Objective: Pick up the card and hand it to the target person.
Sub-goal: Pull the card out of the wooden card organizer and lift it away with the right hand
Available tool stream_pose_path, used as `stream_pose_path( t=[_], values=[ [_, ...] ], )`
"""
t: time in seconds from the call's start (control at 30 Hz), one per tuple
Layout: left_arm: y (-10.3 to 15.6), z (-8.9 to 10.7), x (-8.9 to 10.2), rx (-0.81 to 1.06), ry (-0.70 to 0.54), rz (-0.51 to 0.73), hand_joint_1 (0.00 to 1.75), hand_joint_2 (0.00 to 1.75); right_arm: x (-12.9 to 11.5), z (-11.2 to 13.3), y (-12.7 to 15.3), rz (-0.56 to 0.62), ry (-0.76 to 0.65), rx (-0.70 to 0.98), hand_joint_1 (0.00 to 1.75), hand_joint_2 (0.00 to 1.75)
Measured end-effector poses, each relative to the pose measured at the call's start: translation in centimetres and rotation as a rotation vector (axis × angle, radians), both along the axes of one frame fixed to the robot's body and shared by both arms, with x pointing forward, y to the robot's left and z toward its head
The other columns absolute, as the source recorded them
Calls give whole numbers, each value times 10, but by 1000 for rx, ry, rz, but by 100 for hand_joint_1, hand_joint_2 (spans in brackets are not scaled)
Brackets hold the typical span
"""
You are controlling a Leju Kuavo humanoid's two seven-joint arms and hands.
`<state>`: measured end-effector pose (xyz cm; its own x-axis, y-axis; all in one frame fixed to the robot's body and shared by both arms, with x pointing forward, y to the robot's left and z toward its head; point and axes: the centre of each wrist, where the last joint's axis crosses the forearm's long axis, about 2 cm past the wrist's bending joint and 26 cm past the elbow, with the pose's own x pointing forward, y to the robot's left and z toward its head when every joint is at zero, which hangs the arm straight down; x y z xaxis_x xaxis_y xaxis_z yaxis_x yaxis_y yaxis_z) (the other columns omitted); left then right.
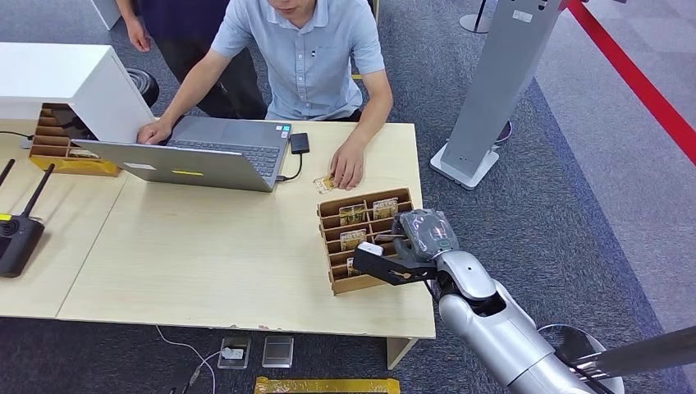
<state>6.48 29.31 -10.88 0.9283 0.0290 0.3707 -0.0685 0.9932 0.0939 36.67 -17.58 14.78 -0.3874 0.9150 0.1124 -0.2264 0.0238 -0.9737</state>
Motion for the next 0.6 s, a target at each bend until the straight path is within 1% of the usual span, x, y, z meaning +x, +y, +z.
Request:
stream_pose_path(
  t=[0.3,0.4,0.5,0.6],
  values=[
    [1,0,0,12,-5,7,0,0,0,1,0,-4,4,14,155,175],
    [2,0,0,14,-5,13,0,0,3,5,-3,-18,23,23,155,175],
    [3,0,-1,15,-4,21,0,0,9,18,-9,-49,55,28,155,175],
    [6,0,-2,17,-3,34,0,0,18,44,-20,-86,74,42,155,175]
  ],
)
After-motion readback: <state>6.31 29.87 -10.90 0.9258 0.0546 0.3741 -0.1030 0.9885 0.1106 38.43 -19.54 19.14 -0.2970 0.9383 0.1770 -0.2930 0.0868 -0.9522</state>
